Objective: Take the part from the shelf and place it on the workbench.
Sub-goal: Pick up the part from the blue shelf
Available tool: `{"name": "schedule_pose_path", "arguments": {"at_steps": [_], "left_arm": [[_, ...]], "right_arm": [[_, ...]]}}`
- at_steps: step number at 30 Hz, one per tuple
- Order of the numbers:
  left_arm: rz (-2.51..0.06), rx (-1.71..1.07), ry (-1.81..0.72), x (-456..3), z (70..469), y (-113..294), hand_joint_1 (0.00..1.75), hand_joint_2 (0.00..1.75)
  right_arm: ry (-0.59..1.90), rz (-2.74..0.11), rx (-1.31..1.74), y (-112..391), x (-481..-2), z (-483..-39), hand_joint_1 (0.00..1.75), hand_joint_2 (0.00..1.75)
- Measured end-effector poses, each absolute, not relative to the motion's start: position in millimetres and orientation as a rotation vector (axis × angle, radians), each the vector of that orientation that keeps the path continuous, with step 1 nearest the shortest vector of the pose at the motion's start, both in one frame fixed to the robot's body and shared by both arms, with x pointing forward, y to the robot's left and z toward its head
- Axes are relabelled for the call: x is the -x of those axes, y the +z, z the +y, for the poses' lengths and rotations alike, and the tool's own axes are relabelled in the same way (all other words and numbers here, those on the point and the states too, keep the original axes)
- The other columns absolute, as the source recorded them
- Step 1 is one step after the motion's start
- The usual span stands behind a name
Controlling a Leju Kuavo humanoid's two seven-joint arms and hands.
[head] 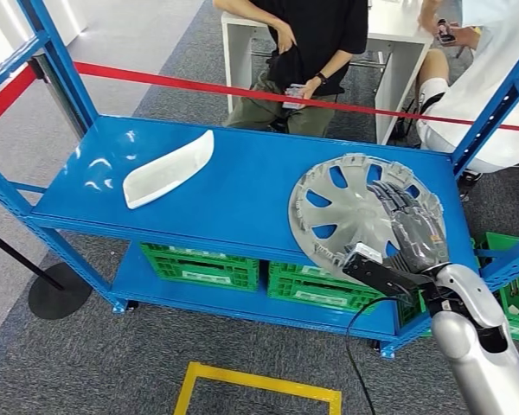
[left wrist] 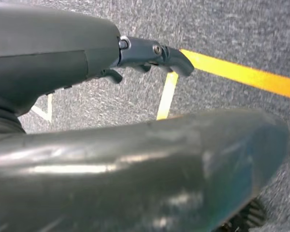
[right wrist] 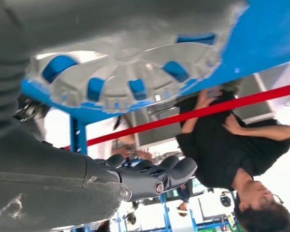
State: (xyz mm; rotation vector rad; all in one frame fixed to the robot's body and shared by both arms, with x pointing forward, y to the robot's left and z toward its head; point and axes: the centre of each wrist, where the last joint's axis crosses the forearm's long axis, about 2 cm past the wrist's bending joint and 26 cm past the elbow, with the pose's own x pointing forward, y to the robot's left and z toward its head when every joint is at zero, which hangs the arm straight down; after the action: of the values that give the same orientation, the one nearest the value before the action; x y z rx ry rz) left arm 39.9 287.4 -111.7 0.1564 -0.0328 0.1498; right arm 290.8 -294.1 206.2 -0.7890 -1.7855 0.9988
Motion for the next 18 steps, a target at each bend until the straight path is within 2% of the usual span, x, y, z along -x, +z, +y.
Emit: {"name": "schedule_pose_path", "arguments": {"at_steps": [13,18], "left_arm": [[-0.021,-0.162,0.176,-38.3,286.9,-111.8,0.00,0.00],[-0.015,-0.165,0.200,-37.0,285.2,-111.9,0.00,0.00]], "right_arm": [[0.944,-1.822,0.736,208.6,-288.0,-295.7,0.00,1.75],[0.916,-1.832,0.712,209.3,-270.2,-307.8,0.00,1.75]]}}
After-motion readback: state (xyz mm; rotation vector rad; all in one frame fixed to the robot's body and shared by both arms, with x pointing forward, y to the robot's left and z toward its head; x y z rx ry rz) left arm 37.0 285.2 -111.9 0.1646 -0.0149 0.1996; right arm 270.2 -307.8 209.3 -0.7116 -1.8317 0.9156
